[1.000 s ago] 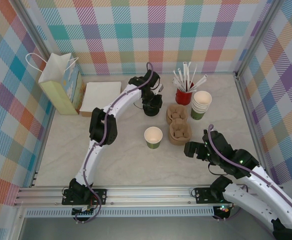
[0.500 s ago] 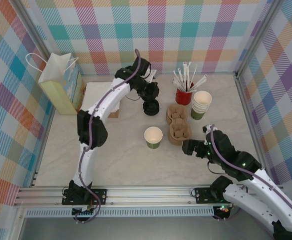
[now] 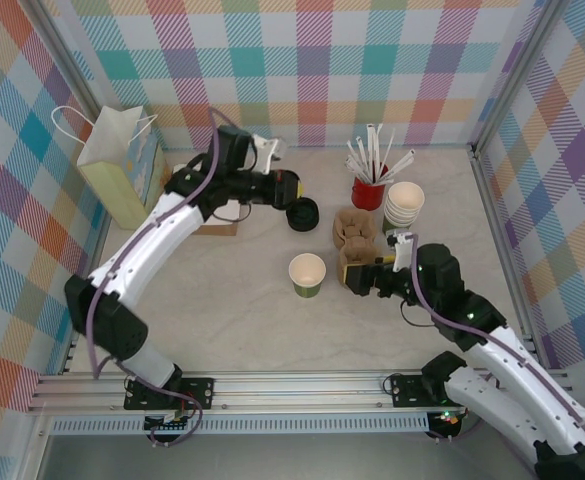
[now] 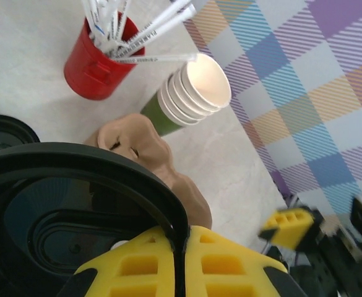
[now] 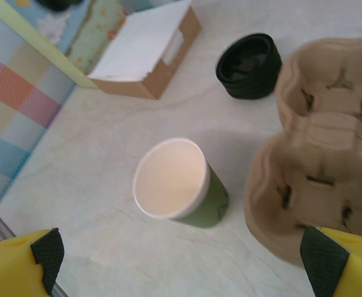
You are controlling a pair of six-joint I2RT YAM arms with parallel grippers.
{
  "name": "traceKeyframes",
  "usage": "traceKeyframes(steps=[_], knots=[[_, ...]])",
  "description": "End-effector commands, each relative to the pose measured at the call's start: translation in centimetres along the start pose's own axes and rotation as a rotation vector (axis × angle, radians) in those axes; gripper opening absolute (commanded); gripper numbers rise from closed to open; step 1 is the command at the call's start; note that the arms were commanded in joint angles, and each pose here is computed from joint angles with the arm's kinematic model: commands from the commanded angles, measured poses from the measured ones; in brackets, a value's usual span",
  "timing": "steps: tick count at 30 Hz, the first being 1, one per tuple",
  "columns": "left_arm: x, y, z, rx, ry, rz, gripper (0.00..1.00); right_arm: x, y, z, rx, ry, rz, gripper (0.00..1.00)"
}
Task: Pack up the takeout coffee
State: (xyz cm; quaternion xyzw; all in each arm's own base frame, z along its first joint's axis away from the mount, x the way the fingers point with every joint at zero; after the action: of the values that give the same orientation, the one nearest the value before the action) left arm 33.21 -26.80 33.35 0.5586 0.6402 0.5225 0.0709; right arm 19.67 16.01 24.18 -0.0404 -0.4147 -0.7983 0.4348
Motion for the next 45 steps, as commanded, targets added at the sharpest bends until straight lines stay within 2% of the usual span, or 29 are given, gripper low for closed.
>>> traceKeyframes(steps=[1, 6, 11, 15, 24, 34, 37, 40, 42, 45], knots=[[2.9, 0.8, -2.6, -0.034, -0.108, -0.171, 0.0, -0.5, 1.8, 3.4, -0.027, 0.299, 0.004, 1.0], [5.5, -1.8, -4.2, -0.122, -0.178, -0.354, 0.0, -1.9, 3.2, 3.4, -0.219, 0.418, 0.08, 1.0], [7.2, -3.9, -6.2, -0.345, -0.199, -0.524, 0.0, -3.2, 3.6, 4.5, -0.396, 0.485, 0.22, 1.0], [8.1, -5.0, -7.6, -0.528, -0.194, -0.629, 0.0, -3.3, 4.5, 5.6, -0.519, 0.528, 0.281, 1.0], [7.9, -5.9, -10.3, -0.773, -0.249, -0.644, 0.0, -3.0, 6.2, 8.7, -0.613, 0.599, 0.409, 1.0], [7.2, -5.8, -10.6, -0.801, -0.274, -0.627, 0.0, -3.4, 6.5, 11.7, -0.543, 0.612, 0.452, 0.99], [6.9, -5.8, -10.4, -0.8, -0.261, -0.618, 0.0, -3.8, 6.6, 11.9, -0.528, 0.579, 0.427, 0.95], [6.5, -5.9, -10.0, -0.793, -0.248, -0.601, 0.0, -3.7, 7.4, 11.8, -0.505, 0.55, 0.339, 0.86], [6.2, -5.8, -10.0, -0.781, -0.25, -0.597, 0.0, -3.5, 7.7, 12.0, -0.457, 0.553, 0.287, 0.85], [5.8, -5.6, -9.7, -0.74, -0.251, -0.594, 0.0, -3.6, 7.7, 12.2, -0.398, 0.575, 0.277, 0.86]])
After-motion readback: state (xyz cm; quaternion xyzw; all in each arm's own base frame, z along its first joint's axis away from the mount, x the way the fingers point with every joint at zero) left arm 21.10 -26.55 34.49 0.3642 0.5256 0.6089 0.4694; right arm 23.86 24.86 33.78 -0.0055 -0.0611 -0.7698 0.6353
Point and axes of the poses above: each hand's point on the last joint's axis, 136 mm out from that joint toward the fingers, its own x axis back along the fingers, its own z axis along the line the jaws close on, y = z × x, the point moved 3 cm from there along x, back along the fingers, and after that the axes turned 13 degrees about -x, right-handed, at the moved point
